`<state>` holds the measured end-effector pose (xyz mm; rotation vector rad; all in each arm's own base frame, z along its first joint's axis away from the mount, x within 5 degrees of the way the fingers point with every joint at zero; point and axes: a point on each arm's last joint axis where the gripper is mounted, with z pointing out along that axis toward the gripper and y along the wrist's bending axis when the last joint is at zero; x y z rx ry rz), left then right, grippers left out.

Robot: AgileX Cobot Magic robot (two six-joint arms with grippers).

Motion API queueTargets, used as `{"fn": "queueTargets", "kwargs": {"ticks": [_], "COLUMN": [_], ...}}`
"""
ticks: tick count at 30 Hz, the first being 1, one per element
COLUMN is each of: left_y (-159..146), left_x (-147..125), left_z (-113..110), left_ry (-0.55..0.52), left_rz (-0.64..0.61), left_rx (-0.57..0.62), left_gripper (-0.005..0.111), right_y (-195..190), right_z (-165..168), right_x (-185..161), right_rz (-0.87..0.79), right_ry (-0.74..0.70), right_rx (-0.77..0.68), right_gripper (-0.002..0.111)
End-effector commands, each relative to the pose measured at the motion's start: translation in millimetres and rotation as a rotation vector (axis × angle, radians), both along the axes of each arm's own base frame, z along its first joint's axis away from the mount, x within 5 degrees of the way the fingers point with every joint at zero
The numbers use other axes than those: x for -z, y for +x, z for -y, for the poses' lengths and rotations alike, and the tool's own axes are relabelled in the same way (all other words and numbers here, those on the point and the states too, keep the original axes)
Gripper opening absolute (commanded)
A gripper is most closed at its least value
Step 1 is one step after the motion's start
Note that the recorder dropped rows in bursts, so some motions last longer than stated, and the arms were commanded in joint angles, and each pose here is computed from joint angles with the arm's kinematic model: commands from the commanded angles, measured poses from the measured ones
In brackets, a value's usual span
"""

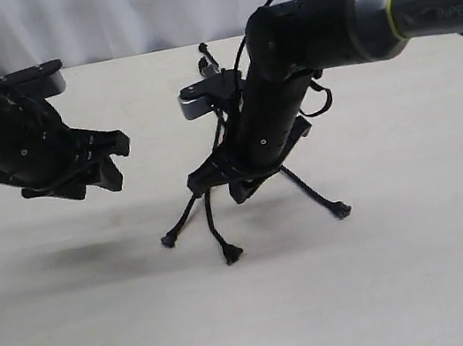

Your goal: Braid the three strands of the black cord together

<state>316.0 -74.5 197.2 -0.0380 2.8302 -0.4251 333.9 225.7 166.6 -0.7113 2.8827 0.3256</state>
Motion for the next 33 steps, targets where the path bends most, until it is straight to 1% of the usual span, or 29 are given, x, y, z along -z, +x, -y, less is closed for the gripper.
{"fn": "queueTargets", "kwargs": {"ticks": [1, 3, 4, 7, 12, 14, 15, 16, 17, 20, 22, 25, 27, 29, 31, 33], "left_y": [1, 0, -1, -3, -3, -3, -3, -3, -3, -2, -1, 1, 2, 4, 6, 7], "left_x": [-2, -1, -1, 0, 0, 0, 0, 0, 0, 0, 0, -1, -2, -3, -4, -5], "left_z": [-11, -23, -30, -38, -38, -38, -38, -38, -38, -38, -36, -26, -15, -4, 5, 15], "left_ry": [-0.010, -0.013, -0.016, -0.013, -0.007, -0.008, -0.008, -0.008, -0.008, -0.007, -0.005, -0.009, -0.009, -0.021, -0.023, -0.033], "left_rz": [-0.010, -0.050, -0.074, -0.097, -0.096, -0.096, -0.096, -0.097, -0.097, -0.090, -0.075, -0.041, -0.005, 0.024, 0.066, 0.095], "left_rx": [-0.050, -0.078, -0.094, -0.101, -0.097, -0.097, -0.097, -0.097, -0.097, -0.099, -0.097, -0.079, -0.063, -0.081, -0.070, -0.077], "left_gripper": [0.049, 0.049, 0.049, 0.049, 0.049, 0.049, 0.049, 0.049, 0.049, 0.049, 0.049, 0.049, 0.051, 0.055, 0.058, 0.058], "right_y": [-15, -20, -21, -21, -20, -20, -20, -19, -19, -15, -7, 8, 20, 30, 37, 43], "right_z": [-24, -36, -40, -43, -45, -44, -44, -43, -42, -36, -27, -7, 14, 35, 51, 66], "right_x": [3, 13, 21, 34, 53, 55, 56, 56, 55, 47, 32, 12, 9, 9, 13, 16], "right_rz": [0.035, 0.044, 0.044, 0.044, 0.021, 0.021, 0.030, 0.035, 0.039, 0.046, 0.044, 0.071, 0.068, 0.048, 0.039, 0.043], "right_ry": [-0.004, -0.015, -0.022, -0.049, -0.068, -0.076, -0.087, -0.100, -0.106, -0.128, -0.130, -0.122, -0.125, -0.134, -0.141, -0.140], "right_rx": [-0.112, -0.148, -0.148, -0.125, -0.122, -0.128, -0.141, -0.151, -0.157, -0.159, -0.138, -0.121, -0.067, -0.014, 0.017, 0.044], "right_gripper": [0.031, 0.042, 0.043, 0.043, 0.043, 0.035, 0.026, 0.012, 0.004, 0.004, 0.004, 0.004, 0.004, 0.004, 0.004, 0.004]}}
